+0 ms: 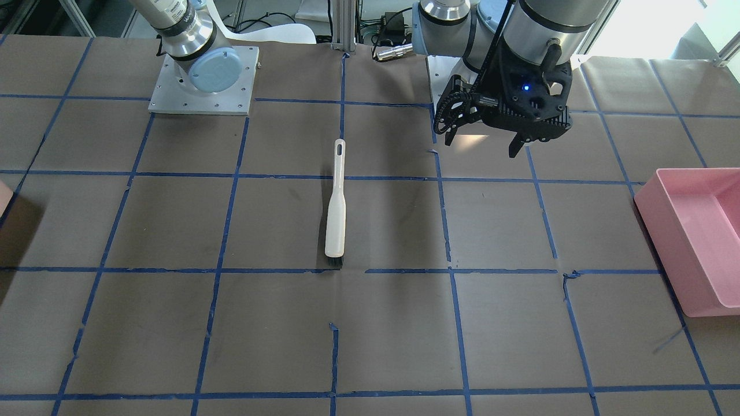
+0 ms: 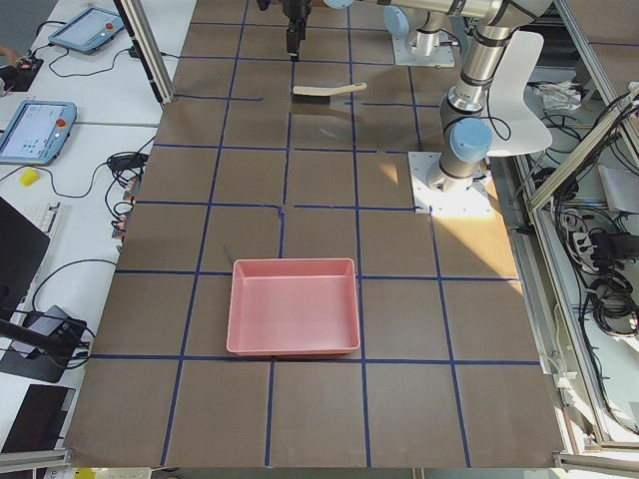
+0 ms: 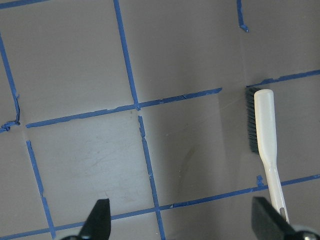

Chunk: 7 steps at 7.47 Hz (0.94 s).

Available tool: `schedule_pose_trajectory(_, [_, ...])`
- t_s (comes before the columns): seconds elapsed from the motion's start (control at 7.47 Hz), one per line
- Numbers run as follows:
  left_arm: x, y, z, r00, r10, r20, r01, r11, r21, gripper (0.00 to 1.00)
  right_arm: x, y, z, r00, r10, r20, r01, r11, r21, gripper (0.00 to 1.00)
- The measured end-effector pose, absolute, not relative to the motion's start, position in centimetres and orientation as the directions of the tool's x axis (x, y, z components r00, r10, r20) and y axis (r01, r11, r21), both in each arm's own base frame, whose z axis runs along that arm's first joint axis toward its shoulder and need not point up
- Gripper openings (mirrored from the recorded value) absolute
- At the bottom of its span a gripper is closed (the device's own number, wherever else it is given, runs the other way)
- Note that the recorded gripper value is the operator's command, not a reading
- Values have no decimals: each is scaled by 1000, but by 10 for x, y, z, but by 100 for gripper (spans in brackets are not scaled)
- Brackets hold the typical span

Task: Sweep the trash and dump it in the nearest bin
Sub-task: 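Hold the dustpan tipped over the trash bag with the right gripper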

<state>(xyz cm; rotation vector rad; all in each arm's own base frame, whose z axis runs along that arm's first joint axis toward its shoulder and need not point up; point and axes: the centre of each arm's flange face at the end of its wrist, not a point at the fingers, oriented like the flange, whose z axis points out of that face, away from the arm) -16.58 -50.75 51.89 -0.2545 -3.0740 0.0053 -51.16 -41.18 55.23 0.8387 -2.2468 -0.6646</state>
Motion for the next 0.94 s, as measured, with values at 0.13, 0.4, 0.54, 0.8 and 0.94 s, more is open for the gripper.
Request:
schedule_pose_trajectory(0.13, [-165, -507, 519, -985, 164, 56, 164, 986, -9, 100, -509, -416, 556, -567, -721, 399, -386, 660, 644, 7])
schedule_pose_trajectory(0.4, [-165, -507, 520, -985, 163, 57, 163, 987, -10, 100, -499, -428, 564, -510, -749, 424, -394, 641, 659, 8])
schedule_pose_trajectory(0.54, [-165, -507, 520, -985, 163, 57, 163, 987, -10, 100, -496, -431, 565, -494, -756, 429, -396, 635, 663, 8])
schedule_pose_trajectory(0.8, [-165, -507, 520, -985, 163, 59, 163, 987, -10, 100, -490, -438, 571, -458, -762, 458, -387, 634, 669, 8])
schedule_pose_trajectory(0.94, [-166, -507, 520, -985, 163, 60, 163, 987, -10, 100, -486, -442, 573, -439, -762, 477, -379, 638, 670, 8])
